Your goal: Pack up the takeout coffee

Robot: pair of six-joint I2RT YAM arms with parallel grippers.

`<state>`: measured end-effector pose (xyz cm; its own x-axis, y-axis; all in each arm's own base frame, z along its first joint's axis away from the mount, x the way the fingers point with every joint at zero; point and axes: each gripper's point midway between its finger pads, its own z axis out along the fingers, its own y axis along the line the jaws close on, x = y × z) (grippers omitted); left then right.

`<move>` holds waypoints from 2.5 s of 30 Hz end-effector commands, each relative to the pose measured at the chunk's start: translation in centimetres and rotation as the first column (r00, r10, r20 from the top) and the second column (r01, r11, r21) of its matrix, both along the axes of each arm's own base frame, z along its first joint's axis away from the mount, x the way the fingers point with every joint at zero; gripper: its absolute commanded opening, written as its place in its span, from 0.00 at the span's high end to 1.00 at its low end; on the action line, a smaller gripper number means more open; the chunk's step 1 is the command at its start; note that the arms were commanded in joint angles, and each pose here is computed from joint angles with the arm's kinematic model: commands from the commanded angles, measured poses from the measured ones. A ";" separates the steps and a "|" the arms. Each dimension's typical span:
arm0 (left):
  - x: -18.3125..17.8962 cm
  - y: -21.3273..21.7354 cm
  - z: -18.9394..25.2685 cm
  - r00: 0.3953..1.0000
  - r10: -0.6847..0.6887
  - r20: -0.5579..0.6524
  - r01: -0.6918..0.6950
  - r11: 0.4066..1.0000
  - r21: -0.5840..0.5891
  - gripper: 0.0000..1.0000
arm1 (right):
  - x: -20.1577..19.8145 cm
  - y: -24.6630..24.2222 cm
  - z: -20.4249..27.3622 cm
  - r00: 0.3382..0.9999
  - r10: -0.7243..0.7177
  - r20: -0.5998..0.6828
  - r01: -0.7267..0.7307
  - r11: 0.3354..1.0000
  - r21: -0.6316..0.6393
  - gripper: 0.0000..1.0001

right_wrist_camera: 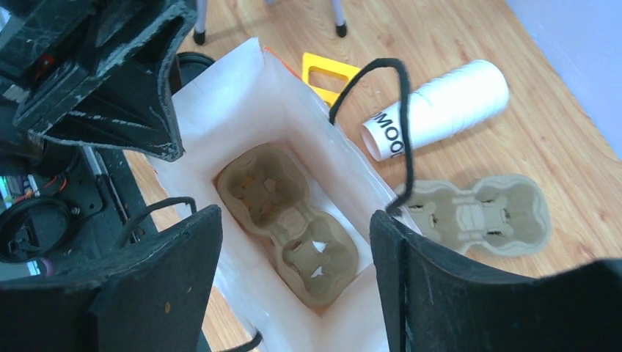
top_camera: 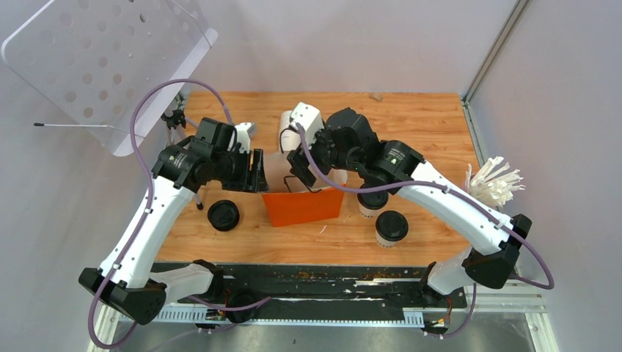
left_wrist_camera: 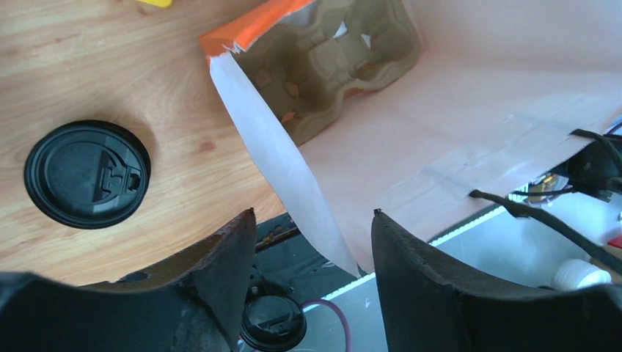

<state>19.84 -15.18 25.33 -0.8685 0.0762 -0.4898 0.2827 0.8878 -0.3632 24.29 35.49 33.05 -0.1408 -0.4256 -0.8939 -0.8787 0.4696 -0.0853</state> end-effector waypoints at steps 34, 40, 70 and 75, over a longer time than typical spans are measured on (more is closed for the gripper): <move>1.4 0.5 3.2 0.986 0.048 0.157 -0.043 0.998 -0.035 0.03 | -2.9 -22.2 -13.0 0.362 -0.814 -0.454 0.772 0.535 -0.344 0.06; 0.9 1.1 2.8 0.985 0.055 0.161 -0.053 0.998 -0.017 0.03 | -5.0 -23.6 -15.0 0.215 -0.855 -0.472 0.794 0.434 -0.426 0.08; 0.0 -0.1 1.4 0.994 0.015 0.112 -0.009 0.999 -0.048 0.02 | -7.8 -24.5 -17.4 0.384 -0.877 -0.288 0.840 0.462 -0.284 0.04; 0.1 -0.1 1.5 0.993 0.017 0.117 -0.012 0.999 -0.047 0.02 | -7.9 -24.8 -18.7 0.394 -0.876 -0.277 0.835 0.467 -0.291 0.04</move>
<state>19.56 -14.85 25.58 -0.8289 0.0417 -0.5578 0.2880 0.8867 -0.3617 15.81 10.64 14.58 -0.7806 0.0279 -0.6244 0.0151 0.9996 0.0258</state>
